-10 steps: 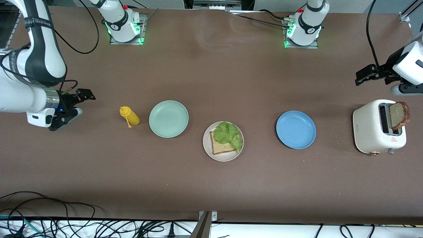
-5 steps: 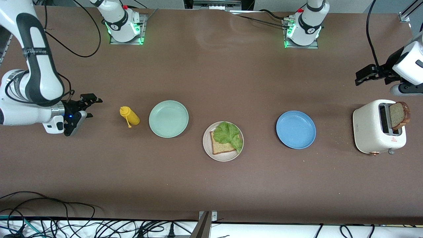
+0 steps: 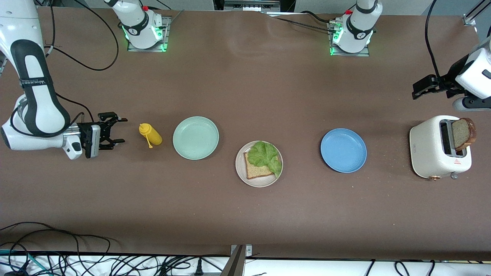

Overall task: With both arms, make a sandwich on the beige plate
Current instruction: 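Reach the open right gripper toward the yellow mustard bottle, then grasp the yellow mustard bottle with the right gripper and lift it, then carry the mustard bottle with the right gripper over the lettuce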

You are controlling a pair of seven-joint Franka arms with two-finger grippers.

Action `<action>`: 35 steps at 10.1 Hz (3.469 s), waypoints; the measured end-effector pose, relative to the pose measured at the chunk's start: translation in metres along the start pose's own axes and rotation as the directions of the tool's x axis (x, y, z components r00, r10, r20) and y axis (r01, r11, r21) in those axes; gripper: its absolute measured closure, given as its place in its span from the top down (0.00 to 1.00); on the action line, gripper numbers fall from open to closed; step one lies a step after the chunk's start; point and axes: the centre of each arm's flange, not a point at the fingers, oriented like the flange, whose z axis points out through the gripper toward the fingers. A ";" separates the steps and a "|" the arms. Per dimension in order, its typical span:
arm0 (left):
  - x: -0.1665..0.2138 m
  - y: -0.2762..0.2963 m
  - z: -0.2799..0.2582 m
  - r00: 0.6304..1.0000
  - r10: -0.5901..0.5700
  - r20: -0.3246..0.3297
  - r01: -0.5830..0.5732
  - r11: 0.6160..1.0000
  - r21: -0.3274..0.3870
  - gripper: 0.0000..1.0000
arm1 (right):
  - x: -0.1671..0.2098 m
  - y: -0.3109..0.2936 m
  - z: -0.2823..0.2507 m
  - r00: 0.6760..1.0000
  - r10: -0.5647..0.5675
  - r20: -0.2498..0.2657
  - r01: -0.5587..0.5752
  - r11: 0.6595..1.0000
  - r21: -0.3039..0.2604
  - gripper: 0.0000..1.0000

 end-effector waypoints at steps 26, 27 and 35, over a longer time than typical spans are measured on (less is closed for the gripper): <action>0.000 0.000 0.000 1.000 0.000 0.000 0.000 1.000 0.000 1.00 | 0.107 0.026 0.050 0.928 -0.265 -0.260 0.309 0.940 0.146 0.16; 0.000 0.000 0.000 1.000 0.000 0.000 0.000 1.000 0.000 1.00 | 0.140 0.021 0.041 0.962 -0.211 -0.176 0.238 0.960 0.148 0.16; 0.000 0.000 0.000 1.000 0.000 0.000 0.000 1.000 0.000 1.00 | 0.317 -0.044 0.079 0.974 0.045 0.223 -0.013 0.990 -0.143 0.00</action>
